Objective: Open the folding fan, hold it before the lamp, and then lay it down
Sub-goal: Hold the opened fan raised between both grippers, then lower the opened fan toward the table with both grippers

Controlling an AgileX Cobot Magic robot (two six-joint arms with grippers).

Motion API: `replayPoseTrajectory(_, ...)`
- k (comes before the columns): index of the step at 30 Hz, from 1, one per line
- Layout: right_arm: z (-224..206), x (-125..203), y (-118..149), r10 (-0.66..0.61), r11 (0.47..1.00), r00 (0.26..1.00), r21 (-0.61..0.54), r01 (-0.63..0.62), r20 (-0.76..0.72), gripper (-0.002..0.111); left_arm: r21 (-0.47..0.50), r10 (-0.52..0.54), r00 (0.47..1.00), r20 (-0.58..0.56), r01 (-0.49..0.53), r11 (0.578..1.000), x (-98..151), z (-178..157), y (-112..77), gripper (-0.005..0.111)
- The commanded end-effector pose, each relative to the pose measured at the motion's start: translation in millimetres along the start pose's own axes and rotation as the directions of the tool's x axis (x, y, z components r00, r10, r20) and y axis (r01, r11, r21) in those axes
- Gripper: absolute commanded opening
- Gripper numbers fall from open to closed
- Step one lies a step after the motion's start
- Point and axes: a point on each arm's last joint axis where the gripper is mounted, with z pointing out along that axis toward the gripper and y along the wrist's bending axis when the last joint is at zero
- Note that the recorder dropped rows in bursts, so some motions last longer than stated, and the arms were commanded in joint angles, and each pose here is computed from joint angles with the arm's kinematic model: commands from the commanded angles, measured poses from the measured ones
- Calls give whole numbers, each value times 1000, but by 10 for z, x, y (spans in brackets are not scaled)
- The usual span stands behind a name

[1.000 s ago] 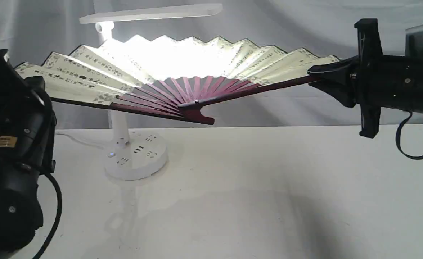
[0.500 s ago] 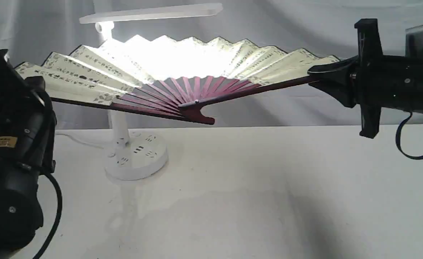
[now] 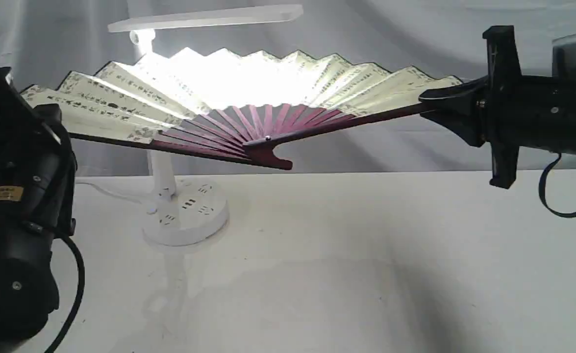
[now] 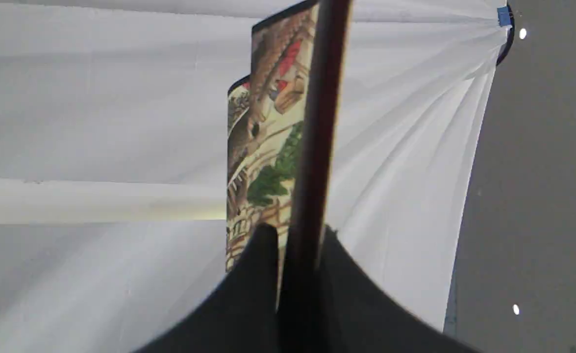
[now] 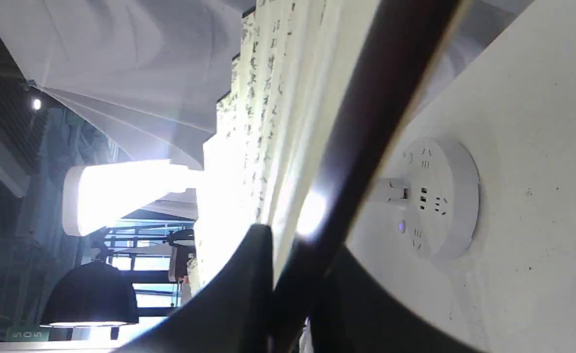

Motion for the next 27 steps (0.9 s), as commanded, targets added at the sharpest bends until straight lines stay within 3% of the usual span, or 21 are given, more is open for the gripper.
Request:
replayPoseTrajectory(1, -26, -64, -70, -79, 994, 995, 77, 74, 58, 0, 75, -83, 990, 115, 74, 994, -162, 6, -124, 0)
replayPoseTrajectory(11, -32, -59, -91, -53, 996, 997, 80, 49, 59, 0, 59, -89, 989, 121, 82, 995, -166, 6, -108, 0)
replayPoseTrajectory(23, -38, -69, -105, -52, 995, 996, 94, 45, 66, 0, -109, -81, 997, -5, 80, 991, -38, 11, 40, 0)
replayPoseTrajectory(27, -93, -51, -250, 5, 993, 997, 119, -14, 77, 0, -148, -59, 998, -26, 54, 987, 34, 8, 163, 0)
